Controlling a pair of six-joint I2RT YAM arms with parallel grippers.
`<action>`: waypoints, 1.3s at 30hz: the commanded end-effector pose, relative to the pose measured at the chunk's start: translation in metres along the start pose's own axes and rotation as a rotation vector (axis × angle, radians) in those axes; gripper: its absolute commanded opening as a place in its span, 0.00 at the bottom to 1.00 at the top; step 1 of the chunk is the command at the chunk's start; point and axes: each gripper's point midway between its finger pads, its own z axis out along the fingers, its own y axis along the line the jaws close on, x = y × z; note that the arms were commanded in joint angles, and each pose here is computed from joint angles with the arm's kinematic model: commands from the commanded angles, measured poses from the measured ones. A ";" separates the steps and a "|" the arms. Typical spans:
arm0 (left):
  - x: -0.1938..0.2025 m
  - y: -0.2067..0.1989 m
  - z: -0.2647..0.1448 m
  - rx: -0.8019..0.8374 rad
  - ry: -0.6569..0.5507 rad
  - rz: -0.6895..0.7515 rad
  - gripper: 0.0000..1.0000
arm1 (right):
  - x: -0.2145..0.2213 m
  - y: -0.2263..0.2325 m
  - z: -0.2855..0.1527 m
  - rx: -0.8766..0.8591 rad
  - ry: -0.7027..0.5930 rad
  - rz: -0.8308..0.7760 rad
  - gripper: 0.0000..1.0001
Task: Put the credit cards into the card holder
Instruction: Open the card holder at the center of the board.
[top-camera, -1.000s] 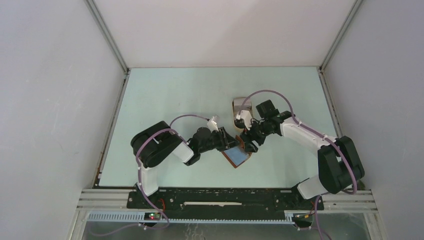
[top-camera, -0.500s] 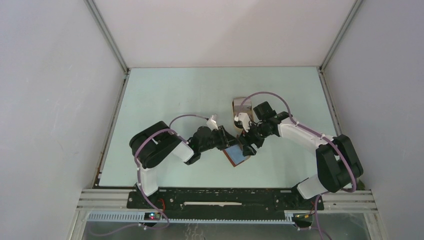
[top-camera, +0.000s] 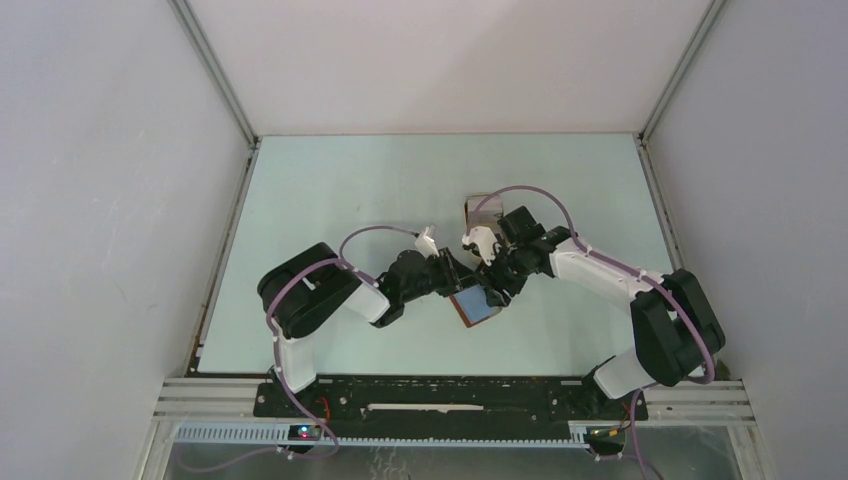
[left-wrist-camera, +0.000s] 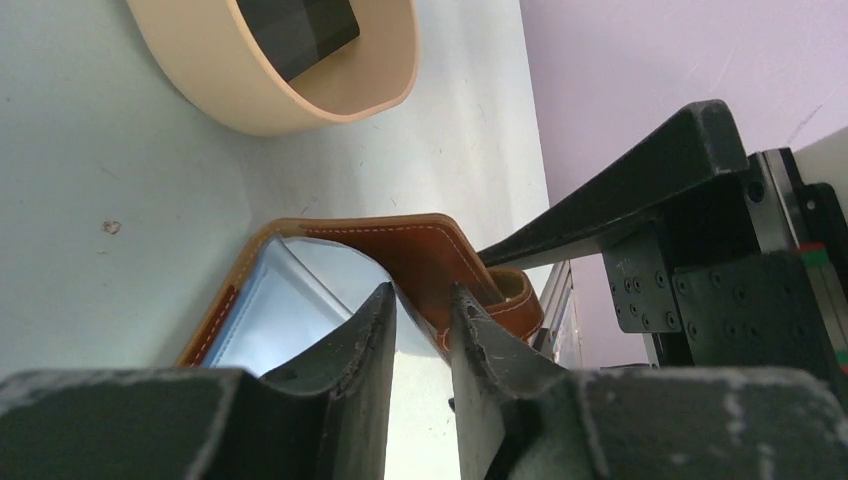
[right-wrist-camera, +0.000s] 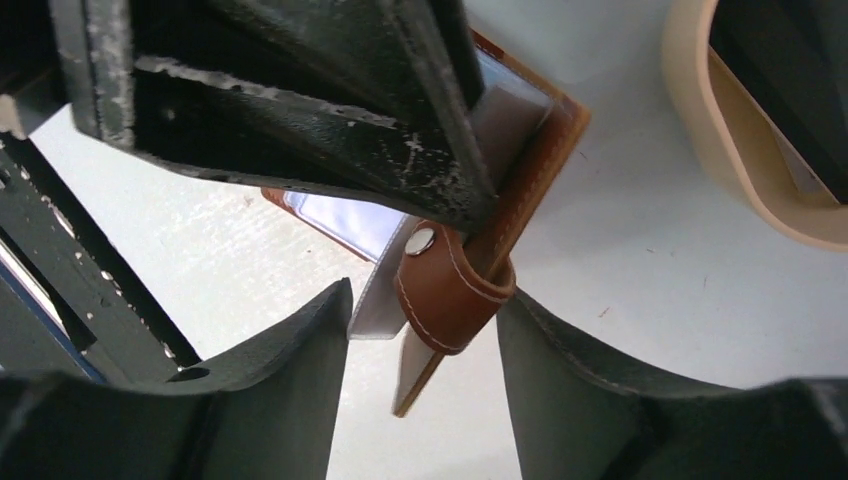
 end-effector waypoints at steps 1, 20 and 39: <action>-0.016 -0.027 0.007 0.060 -0.045 0.009 0.31 | -0.015 -0.014 -0.005 0.057 -0.034 0.034 0.58; -0.016 -0.029 -0.021 0.121 -0.124 0.051 0.33 | -0.005 -0.002 -0.008 -0.259 -0.050 0.348 0.03; 0.015 -0.024 -0.033 0.098 -0.073 0.125 0.17 | 0.000 -0.010 -0.001 -0.306 -0.037 0.461 0.00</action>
